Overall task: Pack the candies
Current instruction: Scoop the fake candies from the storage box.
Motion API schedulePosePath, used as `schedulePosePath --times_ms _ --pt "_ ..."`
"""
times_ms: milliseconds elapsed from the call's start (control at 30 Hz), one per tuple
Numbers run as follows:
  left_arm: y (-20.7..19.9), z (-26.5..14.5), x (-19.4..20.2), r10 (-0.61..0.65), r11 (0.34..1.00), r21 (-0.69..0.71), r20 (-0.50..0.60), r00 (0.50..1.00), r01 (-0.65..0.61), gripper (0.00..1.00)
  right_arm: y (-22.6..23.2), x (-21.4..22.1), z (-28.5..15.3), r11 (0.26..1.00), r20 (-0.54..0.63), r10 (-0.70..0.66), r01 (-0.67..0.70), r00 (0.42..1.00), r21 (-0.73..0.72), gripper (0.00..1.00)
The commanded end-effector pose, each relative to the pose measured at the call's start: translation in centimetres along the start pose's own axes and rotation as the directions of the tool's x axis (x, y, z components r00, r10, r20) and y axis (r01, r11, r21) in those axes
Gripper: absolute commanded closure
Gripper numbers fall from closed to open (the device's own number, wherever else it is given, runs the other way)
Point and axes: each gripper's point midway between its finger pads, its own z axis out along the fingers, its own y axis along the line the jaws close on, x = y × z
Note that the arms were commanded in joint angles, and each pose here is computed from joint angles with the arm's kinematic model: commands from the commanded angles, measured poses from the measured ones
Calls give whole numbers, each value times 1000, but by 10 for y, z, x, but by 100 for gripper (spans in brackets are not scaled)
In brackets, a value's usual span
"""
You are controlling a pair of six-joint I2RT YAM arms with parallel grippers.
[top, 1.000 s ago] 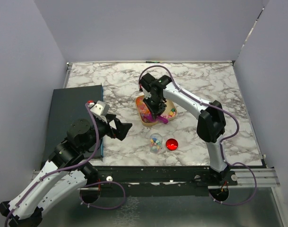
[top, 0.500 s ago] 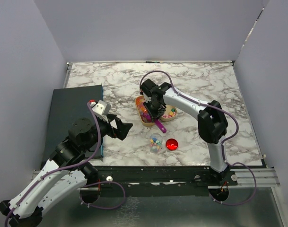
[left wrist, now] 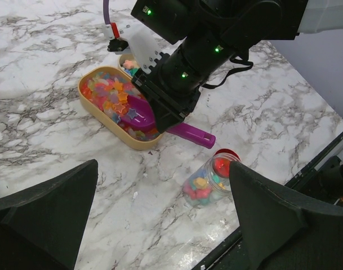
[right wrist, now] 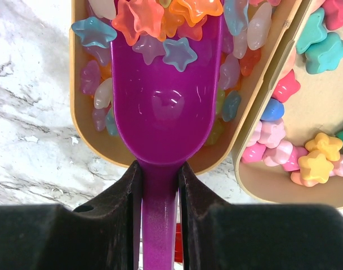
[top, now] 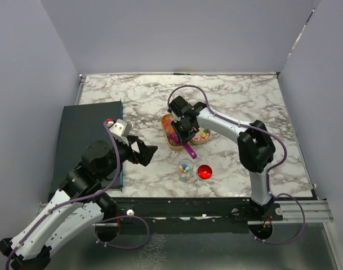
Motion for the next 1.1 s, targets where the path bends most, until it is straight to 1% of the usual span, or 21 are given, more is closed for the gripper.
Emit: schedulePosePath --times_ms 0,367,567,767,1067 --pt "6 2 6 8 1000 -28 -12 1000 -8 1 -16 1 12 998 30 23 -24 999 51 99" --pt "6 5 8 10 999 -30 -26 1000 -11 1 -21 -4 9 997 168 38 -48 985 53 99" --pt "6 8 10 11 1000 -28 -34 999 -12 1 -27 -2 10 996 221 32 -48 975 71 99" --pt "7 10 12 11 999 -34 -41 999 -12 1 -28 -7 3 997 299 30 -50 954 62 100" --pt "10 13 15 9 999 -48 -54 999 -12 1 -31 -8 -11 997 363 6 -33 932 67 99"
